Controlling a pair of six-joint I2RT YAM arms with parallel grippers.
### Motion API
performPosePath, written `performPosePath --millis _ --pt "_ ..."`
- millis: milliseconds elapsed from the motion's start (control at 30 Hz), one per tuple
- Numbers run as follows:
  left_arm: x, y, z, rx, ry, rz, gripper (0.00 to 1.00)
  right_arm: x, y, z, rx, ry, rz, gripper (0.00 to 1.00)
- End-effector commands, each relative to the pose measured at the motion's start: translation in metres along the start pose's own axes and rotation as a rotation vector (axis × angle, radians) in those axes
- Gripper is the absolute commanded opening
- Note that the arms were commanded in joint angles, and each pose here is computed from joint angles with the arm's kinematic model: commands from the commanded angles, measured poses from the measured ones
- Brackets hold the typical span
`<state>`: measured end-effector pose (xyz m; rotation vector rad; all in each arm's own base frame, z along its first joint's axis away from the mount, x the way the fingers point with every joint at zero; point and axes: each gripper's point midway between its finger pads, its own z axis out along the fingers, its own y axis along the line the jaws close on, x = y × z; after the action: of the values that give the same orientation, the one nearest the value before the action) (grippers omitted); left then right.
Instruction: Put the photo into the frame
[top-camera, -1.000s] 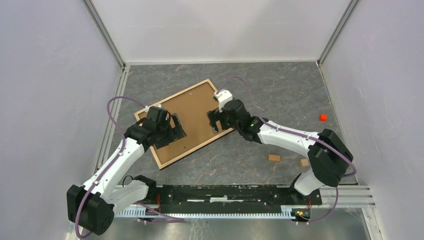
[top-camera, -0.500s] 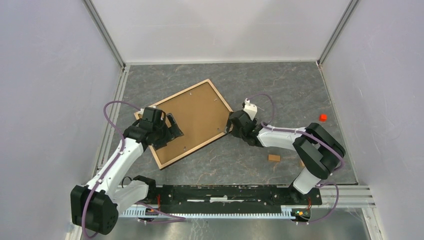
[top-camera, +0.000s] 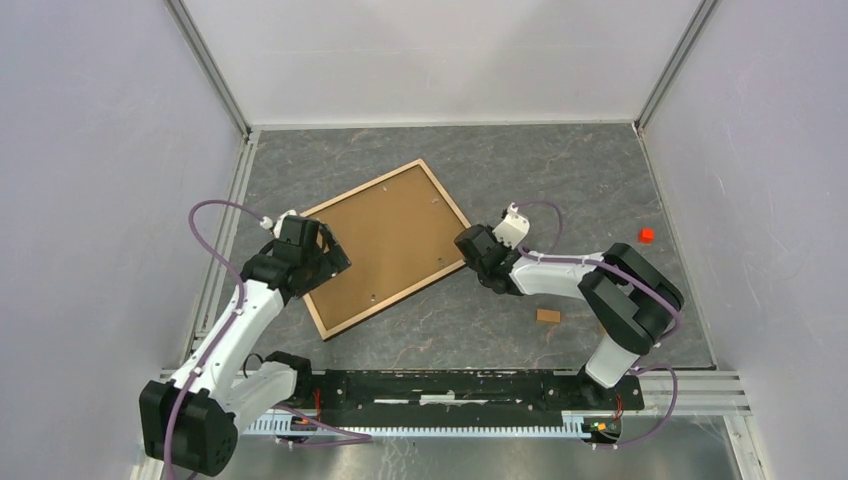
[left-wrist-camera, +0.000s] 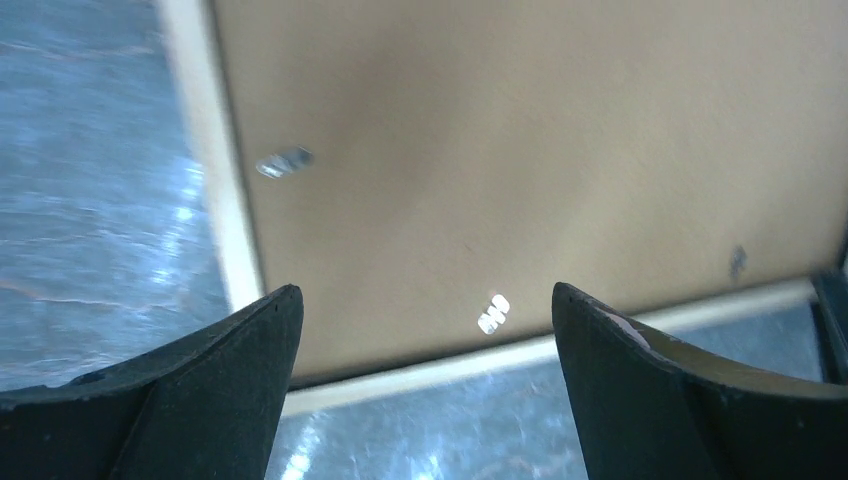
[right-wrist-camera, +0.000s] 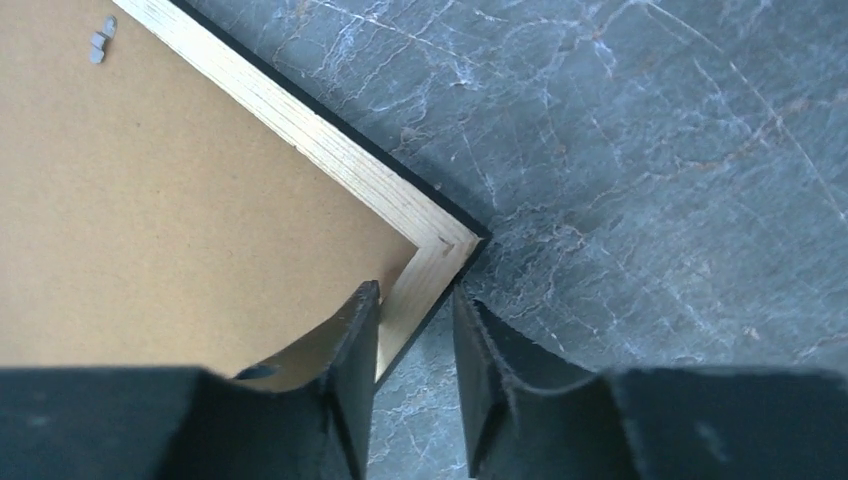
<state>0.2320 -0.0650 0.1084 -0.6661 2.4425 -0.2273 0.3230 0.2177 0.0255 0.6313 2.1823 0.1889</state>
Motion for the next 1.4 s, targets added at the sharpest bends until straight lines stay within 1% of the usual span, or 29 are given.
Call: performPosePath --millis 0,67,133,200,267,300,333,367,400,433,467,533,567,600,633,667,733,767,800,867,933,967,1033,1100,1133,1167,1200,1233,1367 --pt "-0.043 0.050 0.008 -0.265 -0.182 -0.122 1.00 0.020 -0.072 -0.007 0.180 0.038 -0.066 0.31" --pt "-0.054 0.071 0.009 -0.333 -0.183 -0.192 1.00 0.025 -0.083 -0.012 0.173 0.048 -0.046 0.26" --pt "-0.059 0.077 0.013 -0.338 -0.188 -0.249 1.00 0.024 -0.089 -0.018 0.159 0.046 -0.033 0.24" --pt "-0.059 0.071 0.026 -0.289 -0.179 -0.266 1.00 0.023 -0.095 -0.024 0.147 0.042 -0.006 0.23" --pt "-0.053 0.064 0.037 -0.266 -0.121 -0.260 1.00 0.022 -0.097 -0.030 0.129 0.039 0.008 0.24" --pt "-0.050 0.064 0.041 -0.272 -0.093 -0.257 1.00 0.020 -0.098 -0.032 0.125 0.036 0.010 0.26" --pt "-0.046 0.062 0.046 -0.273 -0.063 -0.248 0.99 0.019 -0.096 -0.034 0.115 0.039 0.003 0.29" --pt "-0.044 0.063 0.051 -0.279 -0.044 -0.240 0.98 0.016 -0.094 -0.036 0.102 0.039 -0.023 0.36" --pt "-0.042 0.064 0.054 -0.285 -0.035 -0.239 0.96 0.012 -0.094 -0.039 0.099 0.030 -0.054 0.45" --pt "-0.041 0.065 0.058 -0.288 -0.028 -0.240 0.92 0.004 -0.093 -0.042 0.093 0.006 -0.095 0.57" --pt "-0.038 0.064 0.060 -0.276 -0.019 -0.237 0.88 -0.008 -0.090 -0.046 0.073 -0.037 -0.152 0.64" --pt "-0.034 0.065 0.062 -0.273 -0.009 -0.226 0.78 -0.034 -0.072 -0.055 -0.030 -0.118 -0.301 0.73" --pt "-0.033 0.067 0.062 -0.276 -0.007 -0.221 0.73 -0.046 -0.055 -0.059 -0.114 -0.158 -0.375 0.77" --pt "-0.031 0.068 0.062 -0.274 -0.005 -0.212 0.70 -0.057 -0.039 -0.066 -0.194 -0.191 -0.491 0.83" --pt "-0.029 0.067 0.063 -0.263 0.000 -0.206 0.67 -0.068 -0.024 -0.072 -0.256 -0.223 -0.578 0.94" --pt "-0.027 0.064 0.065 -0.246 0.012 -0.197 0.64 -0.079 -0.009 -0.078 -0.303 -0.263 -0.630 0.98" --pt "-0.021 0.061 0.069 -0.232 0.054 -0.180 0.57 -0.092 0.018 -0.080 -0.391 -0.312 -0.793 0.98" --pt "-0.018 0.062 0.071 -0.238 0.077 -0.172 0.56 -0.101 0.035 -0.081 -0.421 -0.319 -0.833 0.98" --pt "-0.016 0.063 0.071 -0.250 0.098 -0.168 0.55 -0.108 0.043 -0.075 -0.403 -0.308 -0.880 0.98" --pt "-0.009 0.064 0.071 -0.263 0.144 -0.150 0.53 -0.126 0.065 -0.067 -0.382 -0.305 -0.912 0.98" --pt "-0.003 0.066 0.072 -0.269 0.171 -0.149 0.55 -0.141 0.087 -0.058 -0.387 -0.316 -0.910 0.98" --pt "0.002 0.068 0.073 -0.274 0.187 -0.148 0.54 -0.149 0.097 -0.051 -0.396 -0.320 -0.892 0.98" --pt "0.011 0.072 0.074 -0.295 0.232 -0.142 0.48 -0.164 0.116 -0.037 -0.414 -0.317 -0.838 0.98" --pt "0.016 0.071 0.075 -0.291 0.251 -0.146 0.46 -0.173 0.134 -0.023 -0.466 -0.303 -0.803 0.98" --pt "0.016 0.071 0.074 -0.287 0.251 -0.147 0.48 -0.176 0.144 -0.018 -0.506 -0.293 -0.802 0.98" --pt "0.014 0.071 0.073 -0.286 0.242 -0.143 0.54 -0.174 0.150 -0.011 -0.530 -0.277 -0.806 0.98" --pt "0.012 0.073 0.071 -0.294 0.232 -0.136 0.67 -0.172 0.154 -0.006 -0.548 -0.263 -0.809 0.98" --pt "0.009 0.075 0.067 -0.306 0.219 -0.131 0.73 -0.167 0.153 -0.001 -0.556 -0.253 -0.812 0.98" --pt "0.000 0.078 0.059 -0.313 0.145 -0.139 0.79 -0.145 0.137 0.017 -0.571 -0.214 -0.823 0.98"
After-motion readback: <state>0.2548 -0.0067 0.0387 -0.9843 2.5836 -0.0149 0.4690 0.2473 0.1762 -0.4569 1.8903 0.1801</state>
